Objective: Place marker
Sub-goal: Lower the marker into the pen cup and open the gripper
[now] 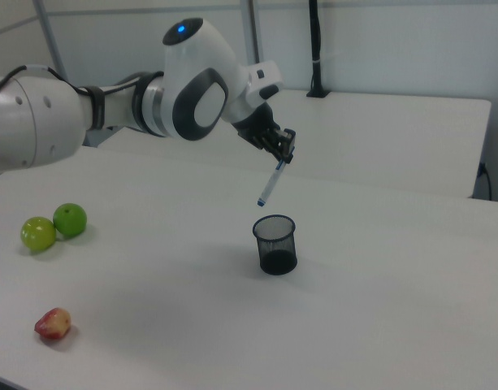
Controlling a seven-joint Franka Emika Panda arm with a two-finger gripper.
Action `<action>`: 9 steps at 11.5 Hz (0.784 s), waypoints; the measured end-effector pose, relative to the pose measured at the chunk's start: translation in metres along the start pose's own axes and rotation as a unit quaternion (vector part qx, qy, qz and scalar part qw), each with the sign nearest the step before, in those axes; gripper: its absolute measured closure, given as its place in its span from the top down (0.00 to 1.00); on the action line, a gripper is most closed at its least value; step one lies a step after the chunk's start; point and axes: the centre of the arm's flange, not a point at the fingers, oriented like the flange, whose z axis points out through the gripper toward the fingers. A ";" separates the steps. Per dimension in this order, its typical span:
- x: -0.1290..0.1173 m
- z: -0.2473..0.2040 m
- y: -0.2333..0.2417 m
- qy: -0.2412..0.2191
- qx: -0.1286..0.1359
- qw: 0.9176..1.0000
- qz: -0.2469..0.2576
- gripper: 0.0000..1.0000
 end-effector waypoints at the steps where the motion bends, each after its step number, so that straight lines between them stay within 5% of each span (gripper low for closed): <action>1: -0.005 0.012 -0.002 0.006 0.002 1.000 -0.001 0.17; 9: -0.035 0.082 -0.012 0.007 0.009 1.000 -0.006 0.17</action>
